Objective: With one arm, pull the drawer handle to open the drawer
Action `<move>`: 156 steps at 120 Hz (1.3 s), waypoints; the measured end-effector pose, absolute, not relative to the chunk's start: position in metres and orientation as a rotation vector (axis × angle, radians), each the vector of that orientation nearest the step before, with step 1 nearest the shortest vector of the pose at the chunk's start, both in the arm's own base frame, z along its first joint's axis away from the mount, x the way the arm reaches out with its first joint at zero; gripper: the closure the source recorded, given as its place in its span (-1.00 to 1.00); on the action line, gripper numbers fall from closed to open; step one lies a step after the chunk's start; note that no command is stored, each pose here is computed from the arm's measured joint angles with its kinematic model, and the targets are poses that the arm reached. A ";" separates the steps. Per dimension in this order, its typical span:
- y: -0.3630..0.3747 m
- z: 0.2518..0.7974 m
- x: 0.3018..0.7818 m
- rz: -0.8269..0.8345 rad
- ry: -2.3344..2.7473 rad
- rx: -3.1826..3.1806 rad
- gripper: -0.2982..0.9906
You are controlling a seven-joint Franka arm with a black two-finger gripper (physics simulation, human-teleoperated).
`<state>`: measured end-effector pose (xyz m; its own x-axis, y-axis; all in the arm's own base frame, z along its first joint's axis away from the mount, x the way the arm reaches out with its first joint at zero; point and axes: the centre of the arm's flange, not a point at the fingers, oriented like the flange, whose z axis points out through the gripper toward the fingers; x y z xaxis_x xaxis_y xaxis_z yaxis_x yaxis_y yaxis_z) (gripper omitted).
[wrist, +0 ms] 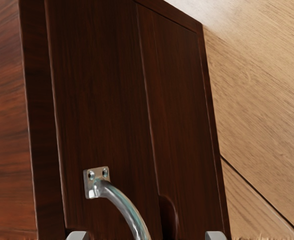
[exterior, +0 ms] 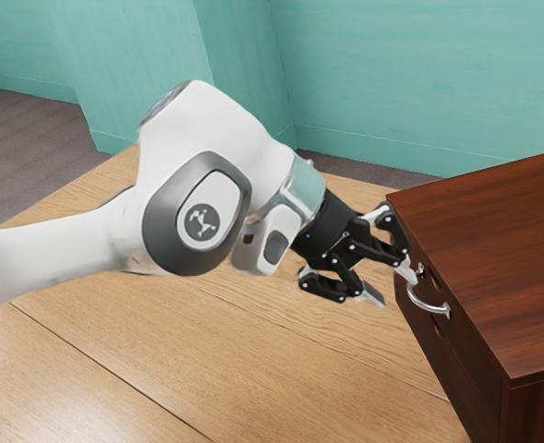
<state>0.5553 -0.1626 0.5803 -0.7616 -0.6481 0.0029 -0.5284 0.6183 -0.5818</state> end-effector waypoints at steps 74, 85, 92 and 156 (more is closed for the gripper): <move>-0.168 0.538 0.590 -0.835 2.681 -0.952 0.37; -0.166 0.532 0.589 -0.832 2.689 -0.952 0.42; -0.162 0.533 0.584 -0.833 2.690 -0.948 0.48; -0.103 0.548 0.510 -0.843 2.673 -0.920 0.58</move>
